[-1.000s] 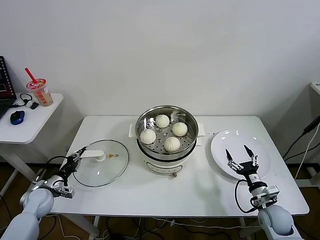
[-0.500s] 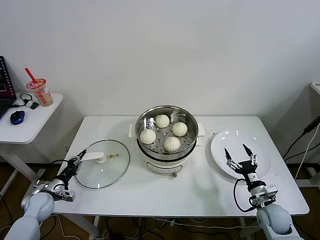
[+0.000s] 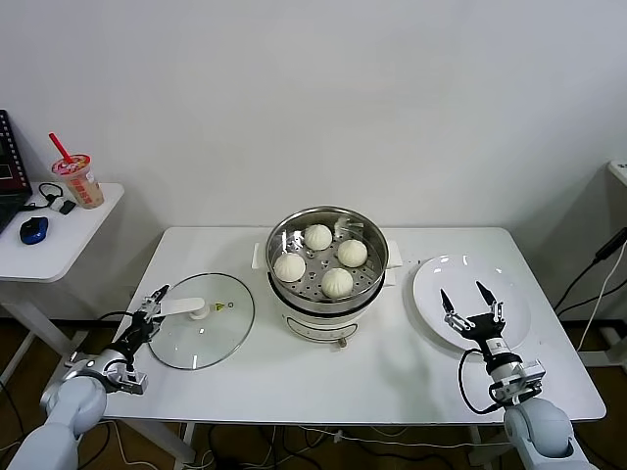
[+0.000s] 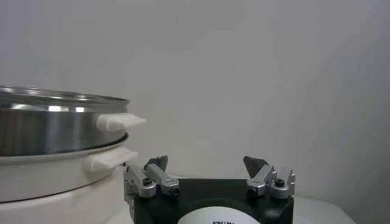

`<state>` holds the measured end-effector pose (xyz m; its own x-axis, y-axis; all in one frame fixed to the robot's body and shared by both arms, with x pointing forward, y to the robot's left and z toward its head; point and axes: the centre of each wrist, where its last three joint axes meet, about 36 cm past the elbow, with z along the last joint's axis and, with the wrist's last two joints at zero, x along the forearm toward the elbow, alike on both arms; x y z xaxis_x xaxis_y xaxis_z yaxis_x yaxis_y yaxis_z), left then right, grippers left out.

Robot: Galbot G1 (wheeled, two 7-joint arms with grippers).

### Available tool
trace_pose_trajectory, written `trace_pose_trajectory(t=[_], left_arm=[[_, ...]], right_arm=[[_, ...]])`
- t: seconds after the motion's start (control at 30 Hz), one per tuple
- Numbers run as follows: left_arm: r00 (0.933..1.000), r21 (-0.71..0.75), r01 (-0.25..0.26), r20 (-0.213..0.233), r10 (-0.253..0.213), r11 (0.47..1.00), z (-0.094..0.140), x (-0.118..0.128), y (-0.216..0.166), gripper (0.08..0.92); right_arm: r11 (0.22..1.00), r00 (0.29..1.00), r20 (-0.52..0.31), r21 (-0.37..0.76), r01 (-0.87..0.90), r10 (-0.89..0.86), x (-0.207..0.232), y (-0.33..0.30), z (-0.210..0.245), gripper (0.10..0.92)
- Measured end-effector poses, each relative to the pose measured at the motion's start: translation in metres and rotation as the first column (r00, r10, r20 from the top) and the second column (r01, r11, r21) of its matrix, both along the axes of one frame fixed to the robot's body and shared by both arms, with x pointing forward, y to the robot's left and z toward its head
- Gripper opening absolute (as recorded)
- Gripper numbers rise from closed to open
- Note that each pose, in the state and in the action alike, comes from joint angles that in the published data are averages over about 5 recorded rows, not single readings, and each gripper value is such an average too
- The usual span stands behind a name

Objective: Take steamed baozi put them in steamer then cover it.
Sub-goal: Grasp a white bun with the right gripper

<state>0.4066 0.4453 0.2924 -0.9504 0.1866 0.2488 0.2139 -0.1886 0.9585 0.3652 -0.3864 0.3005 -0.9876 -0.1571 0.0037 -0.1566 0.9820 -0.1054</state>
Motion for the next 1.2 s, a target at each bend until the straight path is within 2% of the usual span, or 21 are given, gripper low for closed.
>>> trace_pose_trajectory(t=[0.1,0.2,0.47,0.73,0.9,1.03,1.13,1.2], left_arm=[[1.0,-0.005,0.001,-0.005,-0.001,1.0,0.002,-0.004,0.0,0.779],[0.9999,-0.012,0.001,-0.012,-0.001,1.0,0.004,-0.011,-0.001,0.816],[0.9996,-0.042,0.003,-0.028,-0.005,0.999,0.011,-0.04,-0.005,0.823],[0.9996,-0.149,-0.029,-0.013,0.027,0.988,0.016,-0.087,-0.009,0.823],[0.998,-0.247,-0.062,-0.001,0.064,0.967,0.017,-0.125,-0.011,0.823],[0.9939,-0.361,-0.099,0.01,0.11,0.927,0.018,-0.155,-0.015,0.823],[0.9869,-0.477,-0.13,0.022,0.16,0.87,0.019,-0.172,-0.024,0.823],[0.9791,-0.564,-0.147,0.033,0.201,0.812,0.022,-0.18,-0.034,0.823]], right_arm=[[1.0,1.0,0.002,-0.001,-0.004,0.004,0.002,0.0,0.001,0.823],[1.0,1.0,0.003,-0.003,-0.008,0.008,0.004,-0.001,0.001,0.823],[1.0,1.0,0.009,-0.007,-0.019,0.019,0.008,-0.007,0.005,0.823],[0.999,0.999,0.024,-0.025,-0.047,0.048,0.012,-0.017,0.015,0.823],[0.996,0.996,0.035,-0.033,-0.085,0.086,0.019,-0.021,0.028,0.823],[0.992,0.991,0.044,-0.037,-0.124,0.125,0.027,-0.024,0.043,0.823],[0.987,0.986,0.051,-0.037,-0.154,0.156,0.033,-0.025,0.055,0.823],[0.984,0.983,0.057,-0.039,-0.174,0.176,0.037,-0.025,0.063,0.823]])
